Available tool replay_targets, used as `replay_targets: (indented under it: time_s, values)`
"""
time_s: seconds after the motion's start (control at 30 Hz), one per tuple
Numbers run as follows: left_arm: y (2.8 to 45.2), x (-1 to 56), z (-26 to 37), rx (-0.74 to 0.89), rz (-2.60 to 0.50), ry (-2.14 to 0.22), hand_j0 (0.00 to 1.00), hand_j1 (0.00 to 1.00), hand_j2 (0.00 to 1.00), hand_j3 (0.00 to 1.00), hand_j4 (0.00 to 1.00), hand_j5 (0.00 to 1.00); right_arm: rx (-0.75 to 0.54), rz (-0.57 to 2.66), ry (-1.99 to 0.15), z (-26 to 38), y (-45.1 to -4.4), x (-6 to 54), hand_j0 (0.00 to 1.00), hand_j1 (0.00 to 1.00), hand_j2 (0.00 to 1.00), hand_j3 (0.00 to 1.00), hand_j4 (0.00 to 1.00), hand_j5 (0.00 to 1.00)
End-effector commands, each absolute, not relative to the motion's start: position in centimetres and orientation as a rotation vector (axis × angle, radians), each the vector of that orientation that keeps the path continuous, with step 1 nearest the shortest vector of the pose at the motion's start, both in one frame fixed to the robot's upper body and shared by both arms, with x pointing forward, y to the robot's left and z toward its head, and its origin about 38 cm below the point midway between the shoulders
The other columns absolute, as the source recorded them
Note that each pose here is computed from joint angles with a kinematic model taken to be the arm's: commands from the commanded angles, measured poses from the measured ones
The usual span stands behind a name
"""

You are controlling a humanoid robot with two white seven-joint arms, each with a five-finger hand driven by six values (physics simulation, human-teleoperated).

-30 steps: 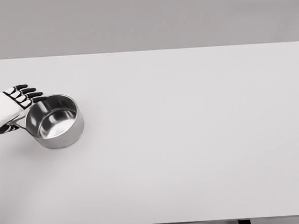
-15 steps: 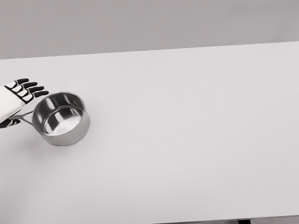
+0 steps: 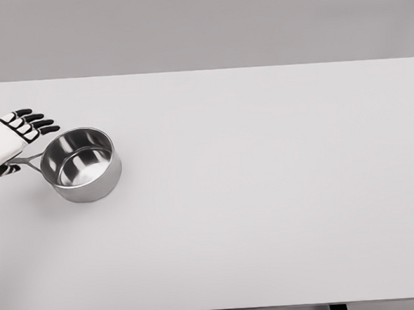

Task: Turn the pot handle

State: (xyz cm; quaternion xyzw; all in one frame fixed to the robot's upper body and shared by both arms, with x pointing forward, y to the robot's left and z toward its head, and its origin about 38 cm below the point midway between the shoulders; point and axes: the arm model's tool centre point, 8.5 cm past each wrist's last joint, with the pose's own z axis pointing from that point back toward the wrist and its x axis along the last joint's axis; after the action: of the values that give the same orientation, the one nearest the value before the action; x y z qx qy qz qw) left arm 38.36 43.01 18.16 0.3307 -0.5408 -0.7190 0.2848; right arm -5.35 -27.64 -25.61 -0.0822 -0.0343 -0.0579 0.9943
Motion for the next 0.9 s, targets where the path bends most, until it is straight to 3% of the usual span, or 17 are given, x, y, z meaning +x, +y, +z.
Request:
replay_targets:
  time_s: [0.0, 0.53, 0.67, 0.73, 0.87]
  values:
    - [42.9, 38.3, 18.4, 0.881, -1.92, -1.458, 1.0, 1.0, 1.0, 1.0, 1.0, 1.0, -0.165, -0.117, -0.069, -25.6, -27.6, -5.4, 1.0, 1.0, 1.0, 1.0, 1.0, 1.0]
    - [43.2, 36.7, 21.7, 0.861, -1.962, -1.484, 1.0, 1.0, 1.0, 1.0, 1.0, 1.0, -0.165, -0.117, -0.069, -25.6, -27.6, -5.4, 1.0, 1.0, 1.0, 1.0, 1.0, 1.0]
    - [41.7, 35.6, 26.8, 0.814, -1.945, -1.605, 1.0, 1.0, 1.0, 1.0, 1.0, 1.0, -0.165, -0.117, -0.069, -25.6, -27.6, -5.4, 1.0, 1.0, 1.0, 1.0, 1.0, 1.0]
    - [42.1, 36.0, 29.0, 0.875, -1.912, -1.636, 1.0, 1.0, 1.0, 1.0, 1.0, 1.0, -0.165, -0.117, -0.069, -25.6, -27.6, -5.4, 1.0, 1.0, 1.0, 1.0, 1.0, 1.0]
    - [40.2, 37.3, 28.4, 0.888, -1.75, -1.808, 1.0, 1.0, 1.0, 1.0, 1.0, 1.0, -0.165, -0.117, -0.069, -25.6, -27.6, -5.4, 1.0, 1.0, 1.0, 1.0, 1.0, 1.0]
